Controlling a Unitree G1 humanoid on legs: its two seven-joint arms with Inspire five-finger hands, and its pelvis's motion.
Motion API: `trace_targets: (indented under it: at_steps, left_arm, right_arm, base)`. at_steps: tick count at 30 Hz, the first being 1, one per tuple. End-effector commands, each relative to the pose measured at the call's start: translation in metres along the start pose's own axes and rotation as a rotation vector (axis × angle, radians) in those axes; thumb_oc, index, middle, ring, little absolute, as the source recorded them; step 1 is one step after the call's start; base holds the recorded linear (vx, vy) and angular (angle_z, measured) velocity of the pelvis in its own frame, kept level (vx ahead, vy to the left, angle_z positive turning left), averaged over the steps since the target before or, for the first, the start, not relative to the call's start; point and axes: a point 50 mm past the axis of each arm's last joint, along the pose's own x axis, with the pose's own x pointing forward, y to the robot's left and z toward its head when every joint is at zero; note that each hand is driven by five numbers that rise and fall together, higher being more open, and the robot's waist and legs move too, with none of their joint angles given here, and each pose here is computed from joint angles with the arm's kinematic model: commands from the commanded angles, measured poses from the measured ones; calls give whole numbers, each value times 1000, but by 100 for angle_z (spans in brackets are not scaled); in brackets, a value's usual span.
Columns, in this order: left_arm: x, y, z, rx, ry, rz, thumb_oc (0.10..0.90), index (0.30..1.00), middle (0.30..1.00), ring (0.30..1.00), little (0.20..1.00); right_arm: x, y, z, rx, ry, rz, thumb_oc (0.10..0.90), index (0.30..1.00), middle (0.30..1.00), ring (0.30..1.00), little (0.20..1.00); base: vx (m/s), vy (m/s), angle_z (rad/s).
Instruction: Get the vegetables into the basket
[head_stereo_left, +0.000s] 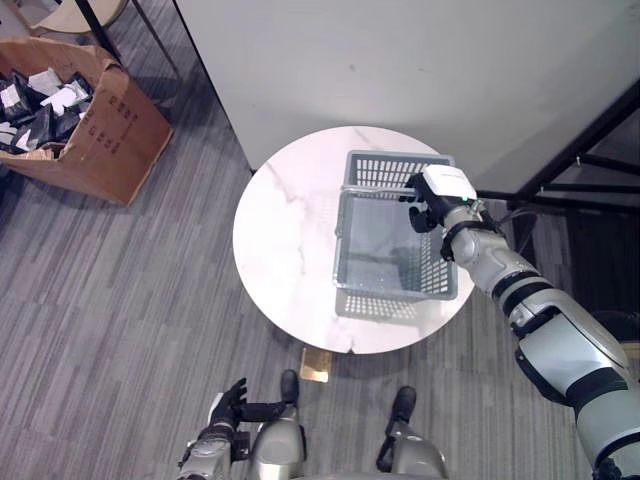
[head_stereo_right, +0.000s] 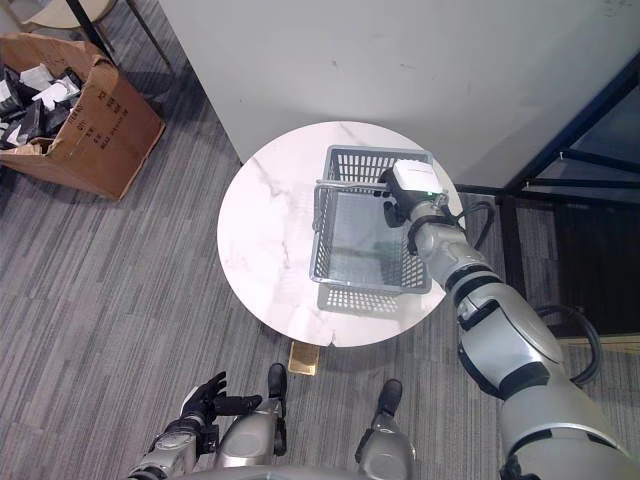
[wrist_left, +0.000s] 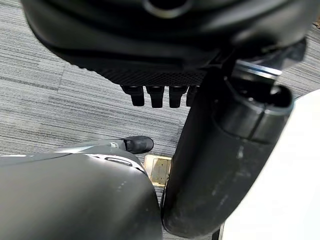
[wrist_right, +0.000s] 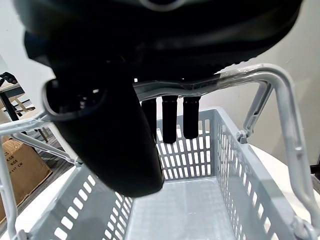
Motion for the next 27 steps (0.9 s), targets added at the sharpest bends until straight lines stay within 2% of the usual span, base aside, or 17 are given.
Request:
trace_targets:
  at_steps: [1,6,8,10,12,16,21,22,27]
  left_arm:
    - [2,-4,6,92,-23,-18,900,1000,1000,1000,1000]
    - [1,-6,1,106,-5,-25,900,1000,1000,1000,1000]
    - [0,-3,-3,104,12,-17,900,1000,1000,1000,1000]
    - [-2,0,-11,89,45,-6,900,1000,1000,1000,1000]
    - [-4,4,-20,73,76,6,900,1000,1000,1000,1000]
    - [-7,9,-30,78,126,20,900,1000,1000,1000,1000]
    - [-11,13,-45,97,192,38,900,1000,1000,1000,1000]
    - [-12,13,-47,130,205,24,900,1000,1000,1000,1000]
    - [-12,16,-46,184,192,29,900,1000,1000,1000,1000]
  right_arm:
    - [20,-56,25,-138,-90,-122,400,300,300,300,300]
    - [16,-49,13,-141,-70,-100,400,300,300,300,300]
    - [13,-53,19,-128,-123,-121,400,300,300,300,300]
    - [-1,-74,46,-132,-326,-199,400,300,300,300,300]
    - [-18,-86,55,-153,-445,-240,400,300,300,300,300]
    - [-36,-93,62,-134,-540,-254,400,300,300,300,300]
    - [-61,-91,65,28,-626,-244,400,300,300,300,300]
    - [-79,-94,63,9,-679,-230,400,300,300,300,300]
    - [-102,-98,60,3,-732,-233,400,300,300,300,300]
  base:
    - [0,0,0]
    - [6,0,2]
    - [27,-6,4]
    - [45,-3,2]
    - [46,-4,-1]
    - [38,-4,-16]
    - [37,2,-15]
    - [64,0,-17]
    - [33,6,-19]
